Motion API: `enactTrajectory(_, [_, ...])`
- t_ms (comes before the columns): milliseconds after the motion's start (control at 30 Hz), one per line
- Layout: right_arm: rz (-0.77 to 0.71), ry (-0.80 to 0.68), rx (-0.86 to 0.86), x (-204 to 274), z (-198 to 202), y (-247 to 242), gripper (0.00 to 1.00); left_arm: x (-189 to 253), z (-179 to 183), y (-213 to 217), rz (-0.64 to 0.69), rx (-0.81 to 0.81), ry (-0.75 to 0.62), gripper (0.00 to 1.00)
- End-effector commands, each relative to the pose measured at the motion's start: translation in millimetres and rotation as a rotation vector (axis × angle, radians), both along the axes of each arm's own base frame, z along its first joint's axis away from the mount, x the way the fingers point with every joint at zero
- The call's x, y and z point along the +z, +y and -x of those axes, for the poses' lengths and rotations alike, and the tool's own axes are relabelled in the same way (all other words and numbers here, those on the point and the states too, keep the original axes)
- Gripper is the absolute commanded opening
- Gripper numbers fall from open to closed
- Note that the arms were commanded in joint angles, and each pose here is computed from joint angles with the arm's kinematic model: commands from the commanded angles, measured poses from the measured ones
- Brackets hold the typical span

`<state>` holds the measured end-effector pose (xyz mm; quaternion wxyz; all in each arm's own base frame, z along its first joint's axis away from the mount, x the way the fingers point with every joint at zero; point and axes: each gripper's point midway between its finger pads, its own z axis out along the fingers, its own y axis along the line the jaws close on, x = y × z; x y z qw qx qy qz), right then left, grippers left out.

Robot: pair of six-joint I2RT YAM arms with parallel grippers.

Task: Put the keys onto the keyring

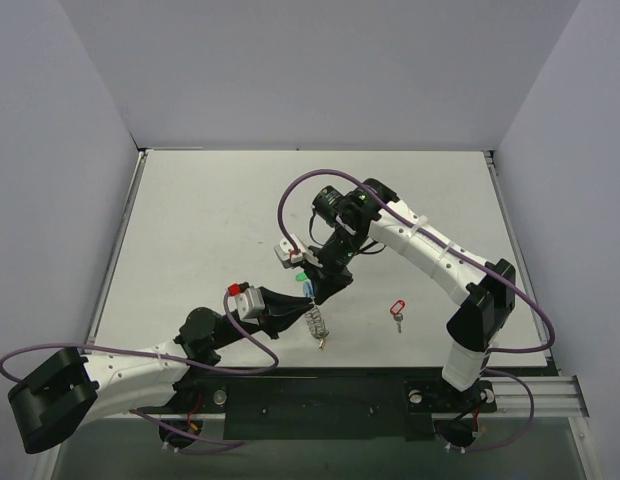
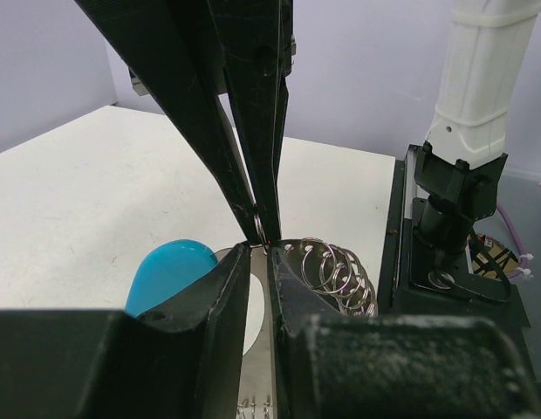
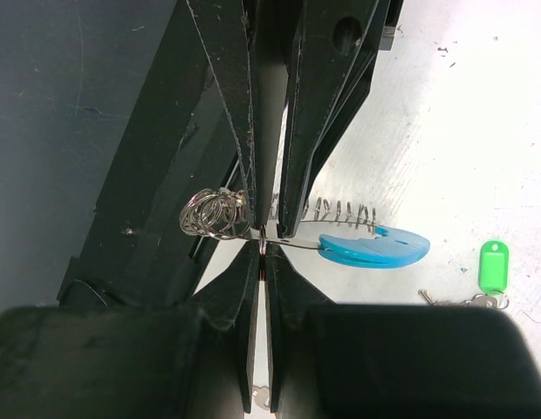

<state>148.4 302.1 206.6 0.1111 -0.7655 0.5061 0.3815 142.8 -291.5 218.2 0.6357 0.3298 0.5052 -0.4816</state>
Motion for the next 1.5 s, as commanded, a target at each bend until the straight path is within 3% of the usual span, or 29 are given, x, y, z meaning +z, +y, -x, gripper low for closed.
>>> enactTrajectory(0, [-0.039,0.026,0.015,16,12,3,0.00,33,-5,1,0.082,0.024,-0.057,0.24])
enactTrajectory(700, [-0.020,0.013,-0.008,12,6,6,0.00,41,-7,4,0.115,0.044,-0.037,0.20])
enactTrajectory(833, [-0.016,0.014,-0.016,12,6,6,0.00,43,-9,5,0.122,0.052,-0.031,0.14])
enactTrajectory(933, [-0.015,0.015,-0.023,12,5,7,0.00,41,-11,5,0.119,0.060,-0.016,0.00])
enactTrajectory(1067, [-0.011,0.012,-0.031,11,4,7,0.00,37,-16,5,0.103,0.086,0.028,0.00])
enactTrajectory(1367, [-0.007,-0.023,-0.054,15,3,2,0.13,26,-27,5,0.009,0.125,0.160,0.00])
enactTrajectory(1467, [-0.011,-0.022,-0.055,16,3,2,0.14,18,-28,3,-0.052,0.120,0.200,0.00])
